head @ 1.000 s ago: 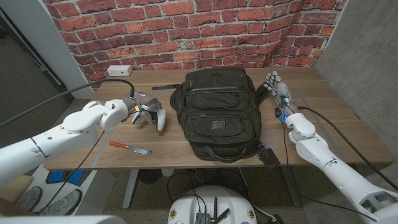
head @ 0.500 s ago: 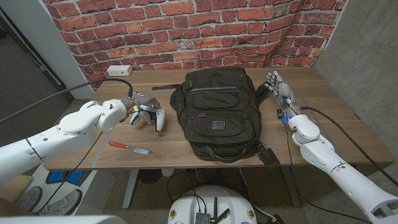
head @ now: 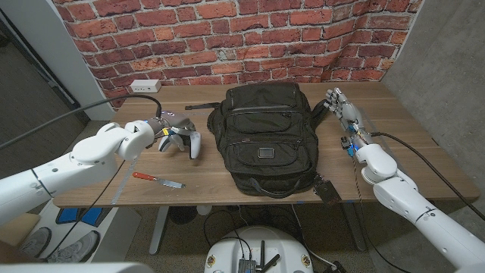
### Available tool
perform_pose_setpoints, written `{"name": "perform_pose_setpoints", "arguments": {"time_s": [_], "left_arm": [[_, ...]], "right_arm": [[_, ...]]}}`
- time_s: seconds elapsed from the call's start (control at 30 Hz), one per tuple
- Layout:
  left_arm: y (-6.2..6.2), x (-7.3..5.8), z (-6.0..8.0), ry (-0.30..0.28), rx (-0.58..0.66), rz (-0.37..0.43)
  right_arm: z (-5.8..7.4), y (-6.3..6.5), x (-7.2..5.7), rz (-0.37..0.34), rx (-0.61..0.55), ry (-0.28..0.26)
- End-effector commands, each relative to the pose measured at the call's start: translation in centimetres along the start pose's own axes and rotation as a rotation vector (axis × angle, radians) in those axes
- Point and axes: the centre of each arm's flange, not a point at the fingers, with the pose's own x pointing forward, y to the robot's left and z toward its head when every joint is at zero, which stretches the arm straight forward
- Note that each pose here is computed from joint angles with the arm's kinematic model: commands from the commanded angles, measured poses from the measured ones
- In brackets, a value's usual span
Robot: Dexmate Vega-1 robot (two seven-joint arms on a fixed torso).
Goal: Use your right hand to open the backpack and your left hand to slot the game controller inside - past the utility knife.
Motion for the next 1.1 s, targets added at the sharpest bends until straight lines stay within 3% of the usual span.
{"name": "perform_pose_setpoints", "arguments": {"time_s": [0.03, 0.4, 0.63, 0.83, 1.1], "left_arm": [[0.6, -0.1, 0.3, 0.008, 0.009, -0.002], [0.7, 0.3, 0.6, 0.004, 0.016, -0.006], [0.8, 0.5, 0.8, -0.006, 0.026, 0.001], [0.8, 0.9, 0.9, -0.017, 0.038, 0.008], [1.3, 1.5, 0.7, -0.025, 0.051, 0.014]], "right_arm": [[1.6, 0.2, -2.2, 0.001, -0.048, -0.043], [2.7, 0.7, -4.6, -0.010, -0.082, -0.074], [3.4, 1.0, -5.7, 0.019, -0.113, -0.099], [3.3, 1.4, -6.7, 0.043, -0.139, -0.163], [3.8, 2.0, -8.3, 0.070, -0.174, -0.184]]}}
